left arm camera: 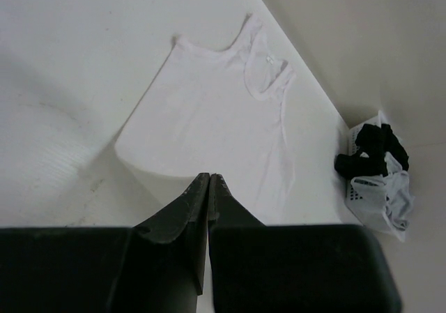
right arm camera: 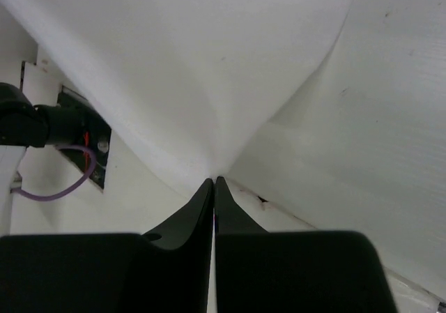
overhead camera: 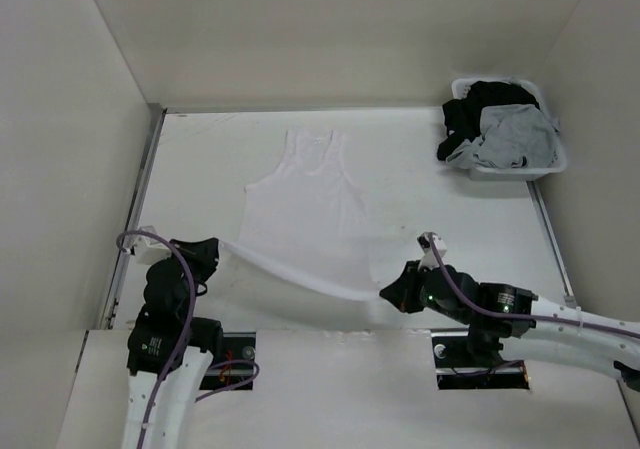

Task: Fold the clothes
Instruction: Fold the tank top

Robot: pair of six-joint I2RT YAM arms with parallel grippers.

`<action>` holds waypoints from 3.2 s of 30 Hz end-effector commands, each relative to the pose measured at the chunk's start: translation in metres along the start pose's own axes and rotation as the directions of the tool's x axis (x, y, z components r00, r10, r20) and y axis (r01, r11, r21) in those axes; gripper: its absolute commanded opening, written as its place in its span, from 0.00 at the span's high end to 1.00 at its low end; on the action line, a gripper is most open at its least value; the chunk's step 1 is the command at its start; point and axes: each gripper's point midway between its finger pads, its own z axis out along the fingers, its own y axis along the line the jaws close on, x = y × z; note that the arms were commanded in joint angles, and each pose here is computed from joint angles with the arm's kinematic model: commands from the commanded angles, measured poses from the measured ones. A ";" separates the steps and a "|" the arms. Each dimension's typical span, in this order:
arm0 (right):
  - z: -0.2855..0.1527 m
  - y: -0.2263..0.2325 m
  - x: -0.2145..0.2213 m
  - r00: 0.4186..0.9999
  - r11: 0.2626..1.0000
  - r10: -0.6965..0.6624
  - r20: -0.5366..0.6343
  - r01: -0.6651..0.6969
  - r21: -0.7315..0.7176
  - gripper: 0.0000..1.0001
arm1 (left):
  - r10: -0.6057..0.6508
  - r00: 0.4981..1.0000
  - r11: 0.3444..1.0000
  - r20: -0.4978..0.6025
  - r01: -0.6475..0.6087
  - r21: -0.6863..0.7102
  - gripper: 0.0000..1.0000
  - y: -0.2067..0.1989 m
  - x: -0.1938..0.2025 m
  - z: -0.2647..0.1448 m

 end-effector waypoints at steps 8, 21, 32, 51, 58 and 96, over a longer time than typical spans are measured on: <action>0.038 0.013 -0.187 0.945 0.989 -0.061 0.322 0.013 0.147 0.98 | -0.074 0.982 0.996 0.172 0.066 0.053 1.00 -0.080 -0.068 0.091; 0.166 -0.083 -0.352 0.931 0.967 0.027 0.364 -0.116 0.227 0.98 | -0.022 0.995 0.999 0.093 0.026 -0.041 1.00 -0.125 -0.058 0.312; 0.222 -0.149 -0.385 0.911 0.935 0.140 0.387 -0.251 0.251 0.43 | 0.015 0.999 0.985 0.043 -0.007 -0.172 0.74 -0.075 -0.038 0.361; 0.168 -0.111 -0.182 0.955 0.948 0.165 0.247 -0.223 0.227 0.52 | -0.003 0.985 0.976 -0.175 -0.036 -0.215 0.61 0.039 0.058 0.207; 0.176 -0.119 -0.161 0.955 0.938 0.214 0.207 -0.260 0.230 0.49 | -0.006 0.979 0.980 -0.204 -0.036 -0.198 0.58 0.039 0.069 0.214; 0.186 -0.108 -0.154 0.933 0.933 0.301 0.199 -0.331 0.143 0.94 | -0.070 0.992 0.983 -0.108 0.051 -0.174 1.00 0.035 0.057 0.216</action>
